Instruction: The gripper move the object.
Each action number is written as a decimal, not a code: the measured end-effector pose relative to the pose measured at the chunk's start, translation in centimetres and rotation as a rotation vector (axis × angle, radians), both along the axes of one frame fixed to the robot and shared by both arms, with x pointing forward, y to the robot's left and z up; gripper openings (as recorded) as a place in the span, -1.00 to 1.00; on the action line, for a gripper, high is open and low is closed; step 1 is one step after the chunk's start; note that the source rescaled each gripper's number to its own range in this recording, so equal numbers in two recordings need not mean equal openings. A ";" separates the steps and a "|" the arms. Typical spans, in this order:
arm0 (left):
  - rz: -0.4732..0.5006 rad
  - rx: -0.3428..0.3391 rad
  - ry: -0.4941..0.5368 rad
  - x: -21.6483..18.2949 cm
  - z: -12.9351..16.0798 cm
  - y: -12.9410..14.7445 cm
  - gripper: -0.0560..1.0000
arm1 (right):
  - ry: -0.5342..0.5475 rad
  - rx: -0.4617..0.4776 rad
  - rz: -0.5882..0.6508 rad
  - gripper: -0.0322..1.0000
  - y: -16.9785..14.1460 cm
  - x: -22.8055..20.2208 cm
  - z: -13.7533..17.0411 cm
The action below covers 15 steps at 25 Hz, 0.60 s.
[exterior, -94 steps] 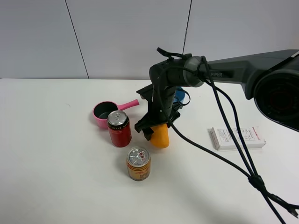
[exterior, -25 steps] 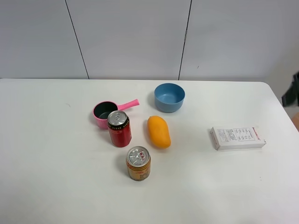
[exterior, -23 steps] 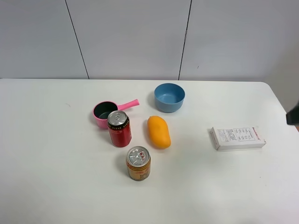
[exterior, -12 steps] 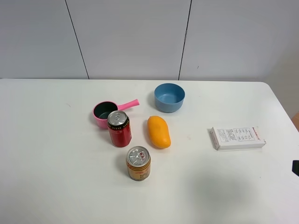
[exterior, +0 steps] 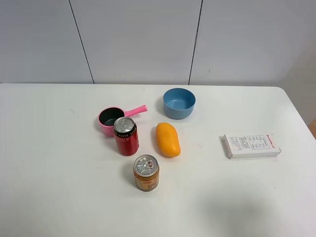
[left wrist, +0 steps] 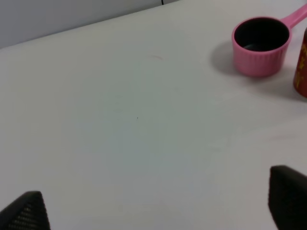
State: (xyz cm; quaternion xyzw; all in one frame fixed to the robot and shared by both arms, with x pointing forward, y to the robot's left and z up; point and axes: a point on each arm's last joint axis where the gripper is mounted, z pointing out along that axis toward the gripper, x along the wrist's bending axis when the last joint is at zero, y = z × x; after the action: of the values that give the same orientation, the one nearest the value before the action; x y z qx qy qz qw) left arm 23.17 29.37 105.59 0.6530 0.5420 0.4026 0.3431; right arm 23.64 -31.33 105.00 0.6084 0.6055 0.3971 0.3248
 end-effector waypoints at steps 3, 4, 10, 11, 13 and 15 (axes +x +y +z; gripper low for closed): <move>0.000 0.000 0.000 0.0 0.0 0.0 1.00 | -0.002 0.001 0.000 0.73 0.0 0.0 -0.1; 0.000 0.000 0.000 0.0 0.0 0.0 1.00 | -0.002 0.001 0.000 0.73 0.0 0.0 -0.1; 0.000 0.000 0.000 0.0 0.0 0.0 1.00 | -0.002 0.002 0.001 0.73 0.0 0.0 -0.1; 0.000 0.000 0.000 0.0 0.0 0.0 1.00 | -0.002 0.002 0.001 0.73 0.0 0.0 -0.1; 0.000 0.000 0.000 0.0 0.0 0.0 1.00 | -0.002 0.002 0.001 0.73 0.0 0.0 -0.1; 0.000 0.000 0.000 0.0 0.0 0.0 1.00 | -0.002 0.002 0.001 0.73 0.0 0.0 -0.1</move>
State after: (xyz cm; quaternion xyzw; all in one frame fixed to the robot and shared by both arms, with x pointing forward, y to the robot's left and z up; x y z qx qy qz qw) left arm 23.17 29.37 105.59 0.6530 0.5420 0.4026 0.3431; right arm 23.60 -31.33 104.94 0.6081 0.6051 0.3983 0.3248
